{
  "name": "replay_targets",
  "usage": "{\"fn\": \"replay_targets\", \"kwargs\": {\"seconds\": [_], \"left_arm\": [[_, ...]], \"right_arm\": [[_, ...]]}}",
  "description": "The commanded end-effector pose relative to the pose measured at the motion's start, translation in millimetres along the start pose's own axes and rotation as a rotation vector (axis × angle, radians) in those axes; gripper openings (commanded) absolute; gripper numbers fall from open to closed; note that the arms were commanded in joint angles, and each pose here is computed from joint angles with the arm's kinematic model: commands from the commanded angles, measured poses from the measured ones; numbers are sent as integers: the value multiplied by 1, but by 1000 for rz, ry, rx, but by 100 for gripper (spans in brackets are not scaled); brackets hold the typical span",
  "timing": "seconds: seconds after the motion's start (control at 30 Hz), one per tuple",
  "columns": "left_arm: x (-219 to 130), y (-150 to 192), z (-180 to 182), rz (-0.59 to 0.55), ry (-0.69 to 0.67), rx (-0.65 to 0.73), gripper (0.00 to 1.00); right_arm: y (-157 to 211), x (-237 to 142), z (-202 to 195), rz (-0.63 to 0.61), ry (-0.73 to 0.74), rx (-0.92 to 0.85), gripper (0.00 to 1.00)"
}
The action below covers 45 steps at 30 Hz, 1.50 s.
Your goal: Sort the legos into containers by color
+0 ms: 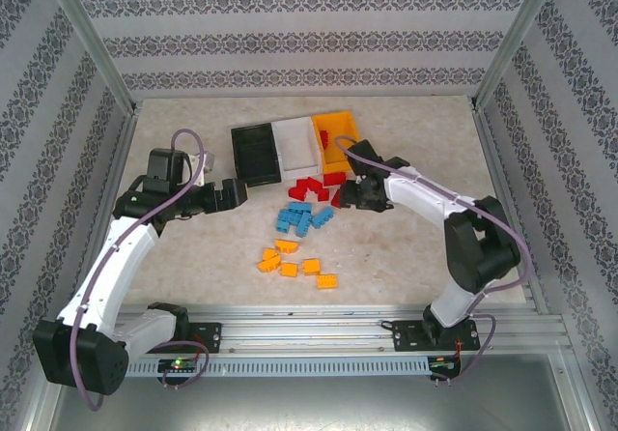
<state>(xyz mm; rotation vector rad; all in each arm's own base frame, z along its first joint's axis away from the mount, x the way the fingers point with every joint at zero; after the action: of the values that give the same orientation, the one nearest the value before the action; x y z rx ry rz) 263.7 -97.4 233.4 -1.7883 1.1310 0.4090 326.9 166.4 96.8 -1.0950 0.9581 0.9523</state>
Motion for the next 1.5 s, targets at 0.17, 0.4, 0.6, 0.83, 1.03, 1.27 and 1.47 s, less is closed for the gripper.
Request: {"fn": "replay_targets", "kwargs": {"seconds": [0.17, 0.4, 0.6, 0.83, 1.03, 1.27, 1.47], "left_arm": [[16, 28, 13, 6, 3, 90, 100], [16, 33, 22, -61, -33, 137, 100], [19, 36, 24, -46, -35, 135, 100], [22, 38, 25, -35, -33, 132, 100], [24, 40, 24, -24, -34, 138, 100], [25, 41, 25, -19, -42, 139, 100], [25, 43, 24, -10, -51, 151, 100]], "right_arm": [[-9, 19, 29, 12, -27, 10, 64], [-14, 31, 31, 18, 2, 5, 65], [-23, 43, 36, 23, 5, 15, 65], [-21, 62, 32, 51, 30, 27, 64], [-16, 64, 16, 56, 32, 58, 51], [-8, 51, -6, 28, 43, 80, 29], [7, 34, -24, 6, 47, 99, 28]]}}
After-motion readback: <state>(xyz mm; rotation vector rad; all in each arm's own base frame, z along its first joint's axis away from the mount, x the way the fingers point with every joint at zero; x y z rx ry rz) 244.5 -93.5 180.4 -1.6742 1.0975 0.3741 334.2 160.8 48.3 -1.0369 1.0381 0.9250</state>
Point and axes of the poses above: each hand's point on the last joint's axis, 136 mm out from that joint toward the fingers, its own x axis out along the fingers, its own z axis along the line the jaws close on, y = z × x, the point moved 3 cm from there along -x, back along the fingers, and after that the axes turned 5 degrees about x, right-handed, at the moved point
